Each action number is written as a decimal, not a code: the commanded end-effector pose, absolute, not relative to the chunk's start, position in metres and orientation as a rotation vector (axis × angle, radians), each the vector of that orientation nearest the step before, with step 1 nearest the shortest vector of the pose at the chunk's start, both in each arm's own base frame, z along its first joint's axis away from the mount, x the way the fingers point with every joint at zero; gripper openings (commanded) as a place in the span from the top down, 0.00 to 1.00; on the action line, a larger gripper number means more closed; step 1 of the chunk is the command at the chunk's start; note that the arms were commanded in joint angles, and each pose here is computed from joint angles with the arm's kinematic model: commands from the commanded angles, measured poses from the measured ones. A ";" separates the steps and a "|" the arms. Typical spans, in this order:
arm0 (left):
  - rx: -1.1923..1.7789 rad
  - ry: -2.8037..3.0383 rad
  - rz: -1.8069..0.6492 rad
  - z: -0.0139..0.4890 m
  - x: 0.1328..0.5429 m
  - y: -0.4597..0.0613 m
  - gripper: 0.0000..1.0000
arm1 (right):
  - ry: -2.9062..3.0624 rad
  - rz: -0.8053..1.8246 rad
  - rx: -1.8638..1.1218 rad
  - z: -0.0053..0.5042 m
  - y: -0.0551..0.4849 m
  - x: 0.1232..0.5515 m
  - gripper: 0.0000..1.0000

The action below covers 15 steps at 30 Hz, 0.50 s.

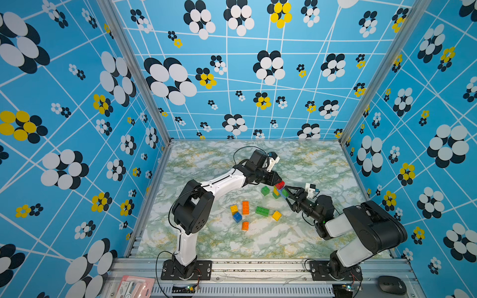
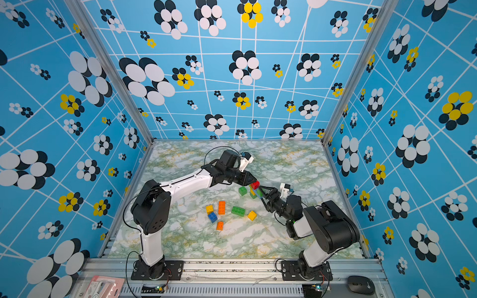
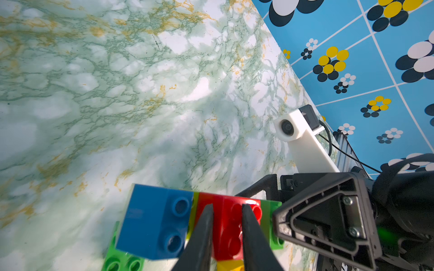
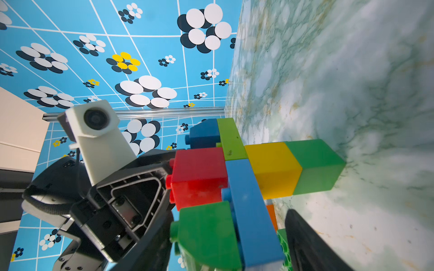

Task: Assemble a fork with lego
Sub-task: Assemble the lego brick with the lego brick.

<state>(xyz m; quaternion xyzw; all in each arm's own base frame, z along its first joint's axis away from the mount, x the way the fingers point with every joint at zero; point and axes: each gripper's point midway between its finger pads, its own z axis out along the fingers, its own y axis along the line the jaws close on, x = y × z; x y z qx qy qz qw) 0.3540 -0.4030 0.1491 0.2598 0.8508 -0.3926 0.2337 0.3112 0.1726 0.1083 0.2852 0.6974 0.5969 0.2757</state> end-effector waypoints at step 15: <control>0.675 2.612 -0.928 0.083 0.332 -0.374 0.76 | 1.898 1.582 0.765 0.097 0.173 0.307 0.46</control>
